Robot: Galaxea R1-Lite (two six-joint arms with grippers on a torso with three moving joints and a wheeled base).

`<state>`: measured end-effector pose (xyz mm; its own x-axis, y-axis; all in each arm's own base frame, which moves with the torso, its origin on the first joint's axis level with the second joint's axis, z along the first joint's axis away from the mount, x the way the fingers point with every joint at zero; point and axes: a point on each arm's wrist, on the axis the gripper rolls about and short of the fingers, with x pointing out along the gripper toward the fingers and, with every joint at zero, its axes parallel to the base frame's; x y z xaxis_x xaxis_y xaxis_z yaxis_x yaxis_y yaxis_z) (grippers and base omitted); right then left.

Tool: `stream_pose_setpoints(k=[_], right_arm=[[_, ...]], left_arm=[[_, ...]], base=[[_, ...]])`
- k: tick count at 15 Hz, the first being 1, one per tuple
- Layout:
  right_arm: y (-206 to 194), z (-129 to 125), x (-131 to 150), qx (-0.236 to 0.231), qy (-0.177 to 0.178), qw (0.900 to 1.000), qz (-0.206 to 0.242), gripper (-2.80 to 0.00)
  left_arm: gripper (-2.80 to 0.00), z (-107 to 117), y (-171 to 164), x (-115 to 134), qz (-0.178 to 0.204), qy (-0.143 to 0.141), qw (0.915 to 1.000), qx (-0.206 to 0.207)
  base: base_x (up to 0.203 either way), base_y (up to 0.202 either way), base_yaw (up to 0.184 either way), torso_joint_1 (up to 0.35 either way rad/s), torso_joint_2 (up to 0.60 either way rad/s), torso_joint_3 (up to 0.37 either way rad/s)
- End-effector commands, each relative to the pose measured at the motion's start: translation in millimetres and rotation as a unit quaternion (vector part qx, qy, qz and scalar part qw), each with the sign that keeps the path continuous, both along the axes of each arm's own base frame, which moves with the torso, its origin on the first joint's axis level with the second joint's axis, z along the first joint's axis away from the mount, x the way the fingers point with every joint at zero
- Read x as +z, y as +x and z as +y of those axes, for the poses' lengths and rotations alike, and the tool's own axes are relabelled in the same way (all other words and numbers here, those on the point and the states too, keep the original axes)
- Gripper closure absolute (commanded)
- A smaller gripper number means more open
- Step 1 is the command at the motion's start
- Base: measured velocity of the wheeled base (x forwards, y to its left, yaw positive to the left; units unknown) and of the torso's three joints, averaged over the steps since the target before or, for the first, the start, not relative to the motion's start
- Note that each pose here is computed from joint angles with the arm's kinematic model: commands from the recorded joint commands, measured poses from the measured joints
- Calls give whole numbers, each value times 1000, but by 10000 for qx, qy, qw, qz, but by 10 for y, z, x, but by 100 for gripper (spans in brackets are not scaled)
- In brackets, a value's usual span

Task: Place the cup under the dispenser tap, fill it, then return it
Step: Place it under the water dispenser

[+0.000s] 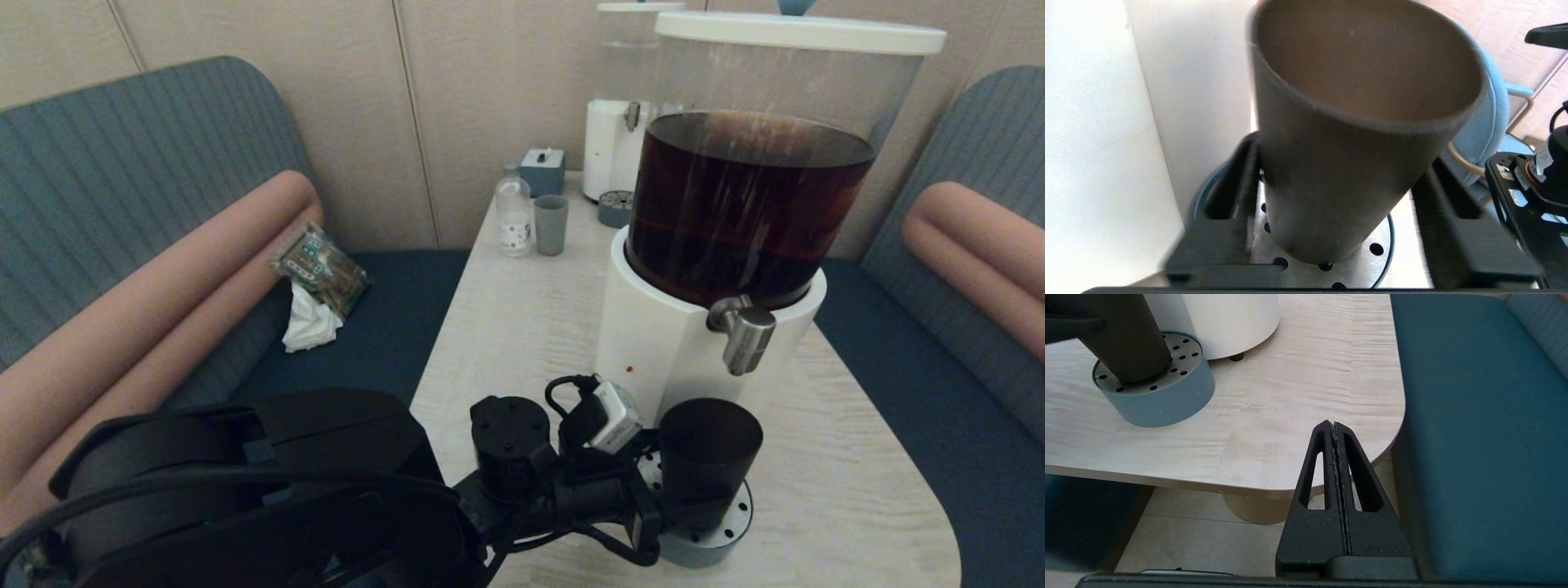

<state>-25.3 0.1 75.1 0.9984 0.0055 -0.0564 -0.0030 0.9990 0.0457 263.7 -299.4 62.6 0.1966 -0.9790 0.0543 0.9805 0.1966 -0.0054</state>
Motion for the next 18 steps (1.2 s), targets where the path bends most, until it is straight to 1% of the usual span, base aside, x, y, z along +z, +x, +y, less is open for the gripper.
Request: stream_pose_setpoints(k=[1, 5, 9, 11, 18], right_arm=[[1, 0, 0, 3, 2, 10000, 10, 0], [1, 0, 0, 3, 3, 10000, 10, 0], [1, 0, 0, 3, -5, 10000, 10, 0], [0, 0, 4, 3, 3, 10000, 2, 0], [1, 0, 0, 3, 3, 10000, 8, 0]], left_arm=[[-280, 6, -7, 22, -28, -33, 10000, -18], [-280, 7, -8, 47, -82, -88, 9999, 115], [-280, 21, -20, 82, -98, -109, 9998, 140], [-280, 32, -23, 114, -118, -137, 9995, 276], [-280, 235, -200, 220, 4, -17, 9993, 370]], base=[[0, 0, 0, 0, 0, 0], [0, 0, 0, 0, 0, 0], [0, 0, 0, 0, 0, 0], [0, 0, 0, 0, 0, 0], [0, 0, 0, 0, 0, 0]])
